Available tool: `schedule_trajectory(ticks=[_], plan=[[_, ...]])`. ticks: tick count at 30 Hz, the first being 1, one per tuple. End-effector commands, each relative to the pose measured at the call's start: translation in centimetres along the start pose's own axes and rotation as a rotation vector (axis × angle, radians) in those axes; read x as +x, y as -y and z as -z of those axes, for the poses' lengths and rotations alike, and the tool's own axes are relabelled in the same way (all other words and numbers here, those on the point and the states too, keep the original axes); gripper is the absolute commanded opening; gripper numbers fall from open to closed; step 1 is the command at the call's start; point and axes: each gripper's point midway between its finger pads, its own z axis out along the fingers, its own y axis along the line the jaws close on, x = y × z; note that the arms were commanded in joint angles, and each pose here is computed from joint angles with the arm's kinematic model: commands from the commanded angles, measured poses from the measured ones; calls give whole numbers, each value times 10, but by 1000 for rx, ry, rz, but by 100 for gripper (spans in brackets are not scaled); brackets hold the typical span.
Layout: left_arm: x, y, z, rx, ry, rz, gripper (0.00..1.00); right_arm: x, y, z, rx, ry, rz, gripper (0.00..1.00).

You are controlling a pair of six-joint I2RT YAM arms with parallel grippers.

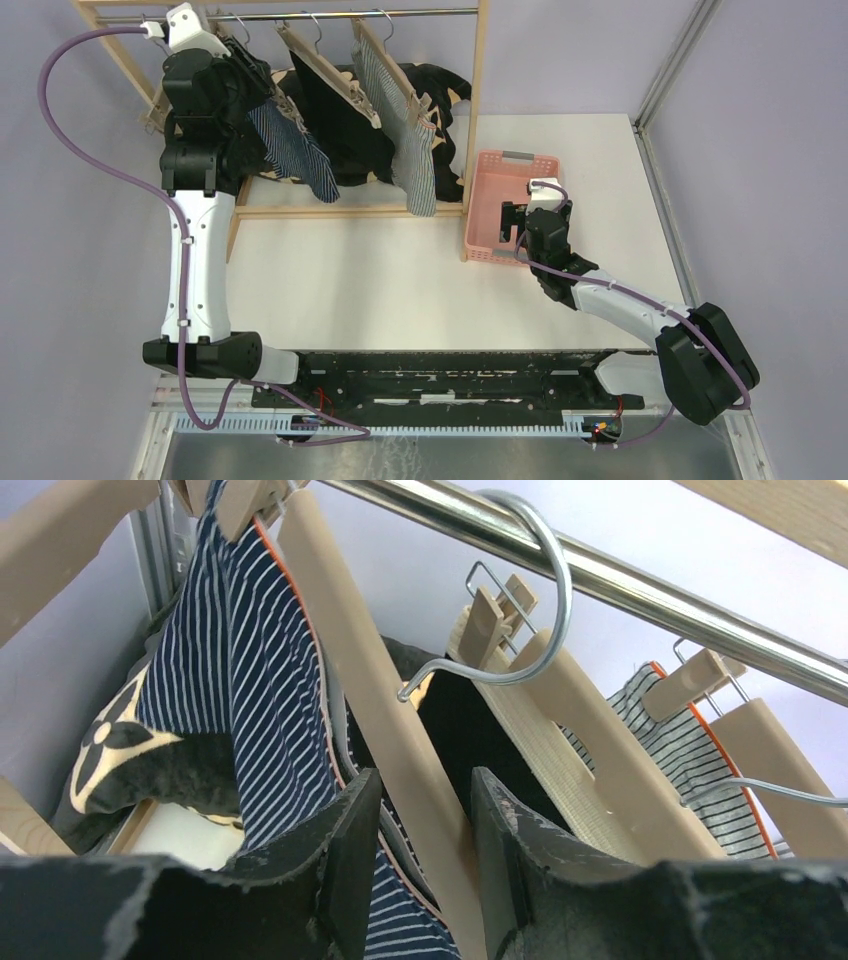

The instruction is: Remove the underwear clipped to the hanger

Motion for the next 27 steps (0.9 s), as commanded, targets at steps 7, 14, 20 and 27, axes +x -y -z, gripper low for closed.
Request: schedule_trajectory(ticks=[7,14,20,27], plan=[[-12,-14,11,-65,43,-46,37,-18,-2,2,2,58,-34,100],[-9,-26,12,-116,43,-76,35,-20,-1,3,3,63,-36,100],[-11,-23,8,-103,62,-80,26,-21,-1,3,4,63,-36,100],[-14,-21,4,-93,68,-104,3,-22,0,4,4,67,-34,100]])
